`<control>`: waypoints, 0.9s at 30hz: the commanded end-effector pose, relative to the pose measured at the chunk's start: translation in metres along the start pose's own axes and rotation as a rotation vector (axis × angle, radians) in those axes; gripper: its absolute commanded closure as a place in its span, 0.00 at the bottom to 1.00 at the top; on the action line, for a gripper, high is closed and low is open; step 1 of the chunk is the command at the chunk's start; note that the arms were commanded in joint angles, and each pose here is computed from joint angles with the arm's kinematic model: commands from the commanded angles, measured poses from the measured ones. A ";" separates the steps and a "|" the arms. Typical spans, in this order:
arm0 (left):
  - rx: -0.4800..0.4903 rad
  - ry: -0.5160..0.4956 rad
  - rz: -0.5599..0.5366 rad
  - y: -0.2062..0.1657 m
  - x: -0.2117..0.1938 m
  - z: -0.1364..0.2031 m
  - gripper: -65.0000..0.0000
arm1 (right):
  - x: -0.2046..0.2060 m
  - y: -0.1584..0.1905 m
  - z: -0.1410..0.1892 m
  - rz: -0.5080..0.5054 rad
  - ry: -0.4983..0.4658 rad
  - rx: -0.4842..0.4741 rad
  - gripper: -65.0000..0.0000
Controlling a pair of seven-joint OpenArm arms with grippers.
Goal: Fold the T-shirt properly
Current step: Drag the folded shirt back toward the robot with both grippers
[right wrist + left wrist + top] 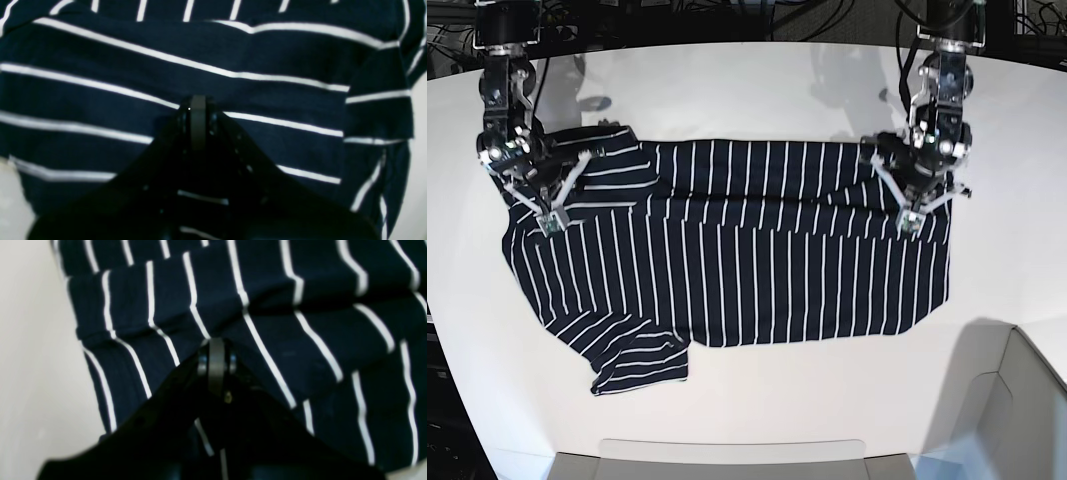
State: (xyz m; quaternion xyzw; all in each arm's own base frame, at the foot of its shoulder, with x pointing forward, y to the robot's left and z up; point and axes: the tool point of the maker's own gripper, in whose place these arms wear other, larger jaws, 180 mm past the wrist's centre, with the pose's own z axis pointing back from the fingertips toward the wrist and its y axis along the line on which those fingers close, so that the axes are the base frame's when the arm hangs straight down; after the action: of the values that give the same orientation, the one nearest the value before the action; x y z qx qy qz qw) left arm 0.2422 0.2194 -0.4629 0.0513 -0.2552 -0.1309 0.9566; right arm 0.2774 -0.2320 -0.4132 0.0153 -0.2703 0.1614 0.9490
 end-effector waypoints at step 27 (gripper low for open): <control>0.172 0.038 0.049 0.044 -0.025 0.091 1.00 | 0.007 0.008 0.083 -0.020 -0.163 -0.004 1.00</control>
State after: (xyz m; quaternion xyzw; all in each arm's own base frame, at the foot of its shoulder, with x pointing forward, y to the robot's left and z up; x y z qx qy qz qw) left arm 0.1752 0.2621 -0.4003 0.1190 -0.2257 -0.0827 0.9633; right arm 0.2294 -0.2295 -0.3527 0.0357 -0.3249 0.1418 0.9344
